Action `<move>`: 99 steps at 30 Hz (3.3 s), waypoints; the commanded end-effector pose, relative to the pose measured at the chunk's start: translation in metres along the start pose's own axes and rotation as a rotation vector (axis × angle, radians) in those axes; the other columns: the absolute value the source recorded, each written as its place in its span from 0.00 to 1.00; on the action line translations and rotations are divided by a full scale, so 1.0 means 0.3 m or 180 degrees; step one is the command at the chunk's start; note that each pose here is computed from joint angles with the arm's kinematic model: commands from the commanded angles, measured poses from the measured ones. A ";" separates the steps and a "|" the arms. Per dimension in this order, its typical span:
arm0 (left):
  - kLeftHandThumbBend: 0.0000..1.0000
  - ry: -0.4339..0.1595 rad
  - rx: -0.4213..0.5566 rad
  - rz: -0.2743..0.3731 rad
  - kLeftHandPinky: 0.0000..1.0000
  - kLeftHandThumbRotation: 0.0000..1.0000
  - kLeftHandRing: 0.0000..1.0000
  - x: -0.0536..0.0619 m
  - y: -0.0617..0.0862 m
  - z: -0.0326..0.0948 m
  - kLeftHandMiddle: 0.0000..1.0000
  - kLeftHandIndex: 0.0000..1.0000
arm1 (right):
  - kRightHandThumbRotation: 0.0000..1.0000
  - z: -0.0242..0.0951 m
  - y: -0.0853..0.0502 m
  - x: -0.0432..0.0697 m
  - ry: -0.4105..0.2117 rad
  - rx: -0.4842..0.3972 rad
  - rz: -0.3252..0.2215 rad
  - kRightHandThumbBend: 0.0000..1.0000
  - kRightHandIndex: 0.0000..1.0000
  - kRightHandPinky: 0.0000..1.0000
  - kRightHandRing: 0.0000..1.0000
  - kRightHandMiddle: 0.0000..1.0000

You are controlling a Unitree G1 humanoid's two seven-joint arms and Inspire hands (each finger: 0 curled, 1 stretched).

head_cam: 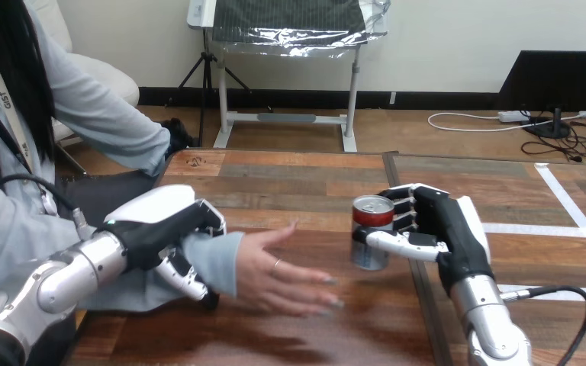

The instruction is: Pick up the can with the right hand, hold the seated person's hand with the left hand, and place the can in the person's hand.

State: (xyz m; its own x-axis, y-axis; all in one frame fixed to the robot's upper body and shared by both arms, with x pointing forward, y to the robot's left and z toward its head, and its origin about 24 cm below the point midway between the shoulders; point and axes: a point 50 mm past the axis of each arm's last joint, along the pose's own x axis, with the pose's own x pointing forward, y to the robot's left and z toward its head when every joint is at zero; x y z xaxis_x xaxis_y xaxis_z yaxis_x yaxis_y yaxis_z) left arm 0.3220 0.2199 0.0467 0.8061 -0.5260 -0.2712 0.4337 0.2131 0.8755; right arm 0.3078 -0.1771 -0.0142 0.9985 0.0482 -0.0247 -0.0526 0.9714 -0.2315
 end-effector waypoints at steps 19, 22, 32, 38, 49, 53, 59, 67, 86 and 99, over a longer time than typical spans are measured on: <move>0.87 -0.0590 0.0049 0.0671 0.25 0.00 0.30 0.073 0.166 0.137 0.38 0.40 | 0.00 0.181 0.083 0.106 -0.0678 0.0036 0.0196 0.77 0.53 0.35 0.40 0.47; 0.87 -0.0586 0.0056 0.0673 0.25 0.00 0.30 0.076 0.165 0.139 0.37 0.40 | 0.00 0.184 0.094 0.105 -0.0710 0.0045 0.0227 0.77 0.53 0.36 0.41 0.48; 0.88 -0.0618 0.0031 0.0705 0.24 0.00 0.30 0.083 0.167 0.149 0.37 0.39 | 0.00 0.192 0.128 0.100 -0.0762 0.0081 0.0299 0.76 0.53 0.37 0.42 0.49; 0.87 -0.0610 0.0002 0.0694 0.25 0.00 0.30 0.088 0.166 0.151 0.37 0.40 | 0.00 0.197 0.154 0.098 -0.0780 0.0153 0.0332 0.76 0.53 0.37 0.42 0.49; 0.87 -0.0609 -0.0058 0.0686 0.25 0.00 0.30 0.096 0.159 0.156 0.37 0.40 | 0.00 0.212 0.191 0.096 -0.0846 0.0212 0.0366 0.76 0.54 0.36 0.42 0.49; 0.87 -0.0608 -0.0066 0.0685 0.25 0.00 0.30 0.099 0.156 0.157 0.37 0.40 | 0.00 0.220 0.201 0.094 -0.0899 0.0242 0.0388 0.75 0.54 0.36 0.42 0.50; 0.87 -0.0628 -0.0090 0.0691 0.25 0.00 0.30 0.102 0.151 0.160 0.37 0.40 | 0.00 0.231 0.212 0.093 -0.0959 0.0309 0.0419 0.74 0.54 0.37 0.43 0.50; 0.87 -0.0633 -0.0097 0.0689 0.25 0.00 0.30 0.105 0.144 0.161 0.37 0.40 | 0.00 0.238 0.217 0.092 -0.1014 0.0345 0.0433 0.74 0.54 0.36 0.42 0.49; 0.87 -0.0629 -0.0145 0.0700 0.25 0.00 0.31 0.104 0.131 0.161 0.38 0.40 | 0.00 0.243 0.211 0.096 -0.1017 0.0301 0.0410 0.72 0.54 0.37 0.43 0.50; 0.87 -0.0607 -0.0135 0.0696 0.26 0.00 0.32 0.100 0.124 0.154 0.39 0.41 | 0.00 0.242 0.204 0.100 -0.0998 0.0283 0.0404 0.71 0.54 0.39 0.43 0.51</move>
State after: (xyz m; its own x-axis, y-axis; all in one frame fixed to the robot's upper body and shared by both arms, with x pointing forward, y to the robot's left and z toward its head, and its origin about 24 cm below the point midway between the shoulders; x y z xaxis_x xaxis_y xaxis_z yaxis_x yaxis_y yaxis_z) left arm 0.3293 0.1983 0.0550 0.8147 -0.5511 -0.1807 0.3906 0.2911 0.8733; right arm 0.3144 -0.1165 0.0012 0.9790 0.1806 0.0944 -0.1648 0.9742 -0.1541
